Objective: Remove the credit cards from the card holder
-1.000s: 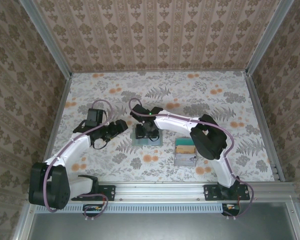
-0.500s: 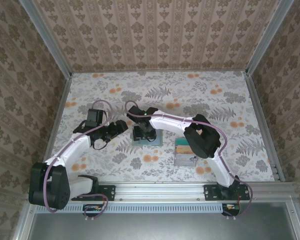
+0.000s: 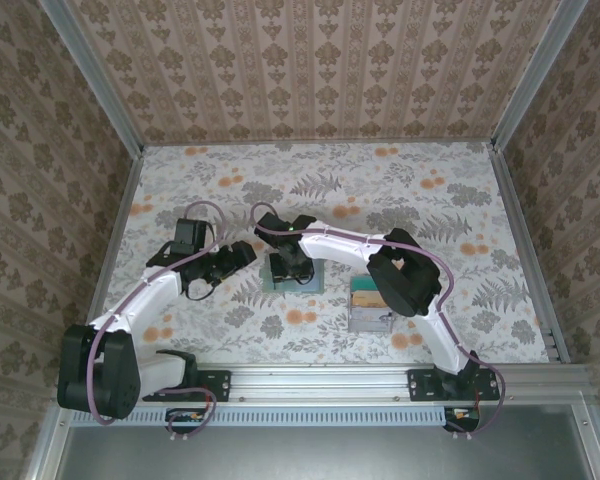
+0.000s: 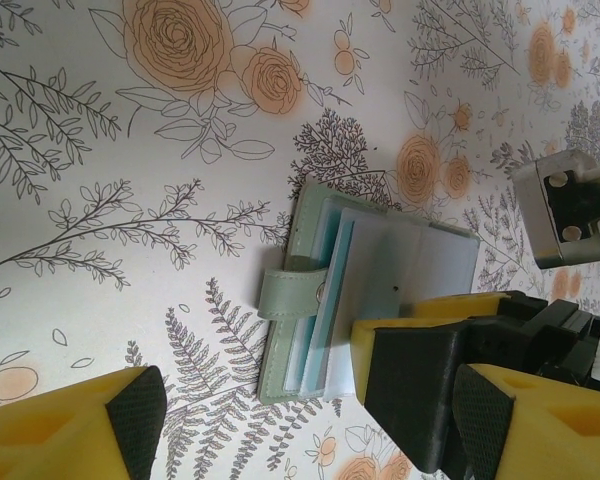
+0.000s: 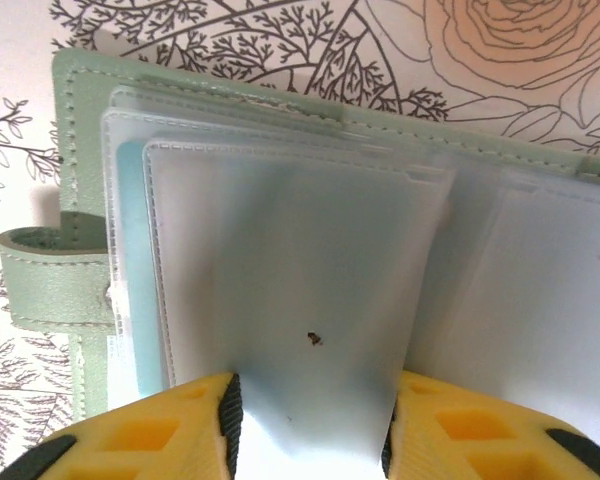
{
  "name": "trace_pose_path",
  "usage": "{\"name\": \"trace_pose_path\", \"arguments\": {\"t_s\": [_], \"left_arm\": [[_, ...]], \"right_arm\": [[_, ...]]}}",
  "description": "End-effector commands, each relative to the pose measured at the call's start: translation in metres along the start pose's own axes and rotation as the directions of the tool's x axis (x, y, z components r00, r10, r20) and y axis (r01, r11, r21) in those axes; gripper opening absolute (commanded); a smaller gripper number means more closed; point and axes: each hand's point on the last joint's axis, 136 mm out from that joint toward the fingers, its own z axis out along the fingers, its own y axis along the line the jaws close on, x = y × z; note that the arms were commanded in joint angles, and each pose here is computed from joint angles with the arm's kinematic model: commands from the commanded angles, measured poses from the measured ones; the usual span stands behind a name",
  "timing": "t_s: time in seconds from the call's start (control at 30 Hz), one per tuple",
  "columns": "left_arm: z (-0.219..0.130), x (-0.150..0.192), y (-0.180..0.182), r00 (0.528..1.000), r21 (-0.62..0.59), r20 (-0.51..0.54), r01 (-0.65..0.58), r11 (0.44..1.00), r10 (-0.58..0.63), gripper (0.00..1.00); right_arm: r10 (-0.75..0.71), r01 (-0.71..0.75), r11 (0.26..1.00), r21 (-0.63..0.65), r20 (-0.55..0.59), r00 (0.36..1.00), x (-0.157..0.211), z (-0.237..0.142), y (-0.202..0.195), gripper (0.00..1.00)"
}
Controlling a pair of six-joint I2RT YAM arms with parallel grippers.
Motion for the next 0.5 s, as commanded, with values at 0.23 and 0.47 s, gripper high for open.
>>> {"name": "trace_pose_path", "arguments": {"t_s": [0.23, 0.47], "left_arm": [[0.001, 0.004, 0.003, 1.000, 0.007, -0.014, 0.020, 1.000, -0.020, 0.80], [0.001, 0.004, 0.002, 1.000, 0.010, -0.014, 0.020, 1.000, -0.020, 0.80]], "right_arm": [[0.026, -0.031, 0.996, 0.088, 0.062, 0.998, -0.002, -0.025, -0.031, 0.46], [0.015, -0.022, 0.997, 0.079, 0.097, 0.995, -0.007, -0.039, -0.028, 0.49]]}}
